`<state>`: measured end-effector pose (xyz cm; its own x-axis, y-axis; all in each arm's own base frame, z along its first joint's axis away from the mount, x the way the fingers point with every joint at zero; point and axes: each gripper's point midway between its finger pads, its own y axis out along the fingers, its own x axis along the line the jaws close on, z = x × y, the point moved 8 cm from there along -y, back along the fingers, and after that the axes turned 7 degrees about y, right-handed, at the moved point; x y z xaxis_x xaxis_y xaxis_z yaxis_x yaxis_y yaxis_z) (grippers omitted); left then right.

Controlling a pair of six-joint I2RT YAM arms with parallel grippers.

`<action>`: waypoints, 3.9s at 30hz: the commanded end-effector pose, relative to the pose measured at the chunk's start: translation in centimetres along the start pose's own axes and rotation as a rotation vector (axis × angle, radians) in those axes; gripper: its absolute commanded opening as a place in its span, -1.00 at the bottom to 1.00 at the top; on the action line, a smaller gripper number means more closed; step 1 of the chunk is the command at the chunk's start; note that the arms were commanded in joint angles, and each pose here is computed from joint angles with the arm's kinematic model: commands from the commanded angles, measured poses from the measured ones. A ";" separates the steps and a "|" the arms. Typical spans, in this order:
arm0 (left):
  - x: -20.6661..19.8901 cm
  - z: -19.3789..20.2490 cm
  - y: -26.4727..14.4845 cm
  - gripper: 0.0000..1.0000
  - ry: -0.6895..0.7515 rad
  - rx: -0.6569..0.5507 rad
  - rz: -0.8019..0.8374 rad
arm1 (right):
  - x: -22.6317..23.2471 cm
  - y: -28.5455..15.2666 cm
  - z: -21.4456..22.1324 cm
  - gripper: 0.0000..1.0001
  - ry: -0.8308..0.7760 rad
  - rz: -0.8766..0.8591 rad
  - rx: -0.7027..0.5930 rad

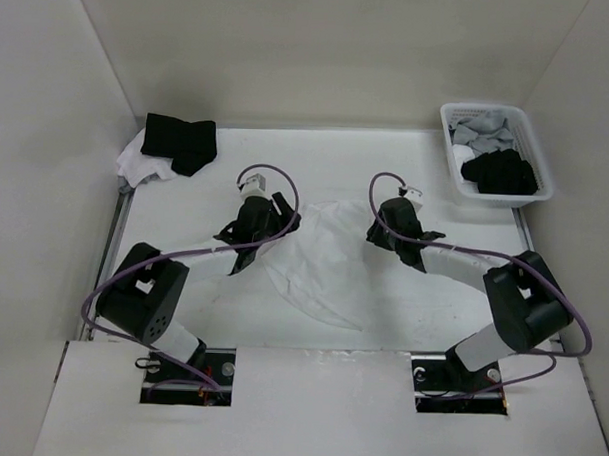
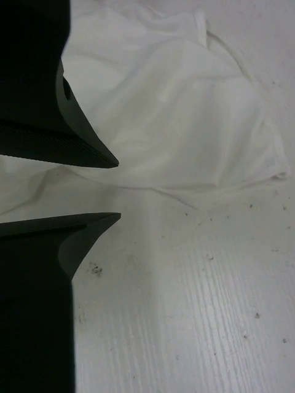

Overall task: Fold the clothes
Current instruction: Flatten the tank top out

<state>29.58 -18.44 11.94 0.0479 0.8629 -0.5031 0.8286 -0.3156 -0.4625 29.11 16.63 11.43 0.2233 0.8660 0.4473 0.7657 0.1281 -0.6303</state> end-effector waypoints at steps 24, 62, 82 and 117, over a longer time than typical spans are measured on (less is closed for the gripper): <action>6.5 4.5 -6.2 -0.11 0.079 0.065 -0.189 | -4.5 -12.8 11.2 -0.19 0.084 -0.122 0.199; 4.9 1.7 -7.8 -0.89 0.038 -0.014 -0.097 | -2.2 -15.0 12.6 -0.90 0.116 -0.205 0.273; -7.6 -21.5 -32.2 -0.93 -0.040 -0.755 0.222 | 6.9 -37.9 -13.8 -0.95 0.023 -0.579 -0.471; -4.4 -20.4 -10.7 -0.91 -0.153 -0.470 0.150 | 8.2 -15.5 -16.2 -0.94 0.023 -0.463 -0.311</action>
<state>33.23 -9.63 39.54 0.1581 0.7296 -0.6653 0.9851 -0.1626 0.0558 28.97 13.52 43.27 -0.2789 0.7284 0.6258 0.9356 0.3531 0.0059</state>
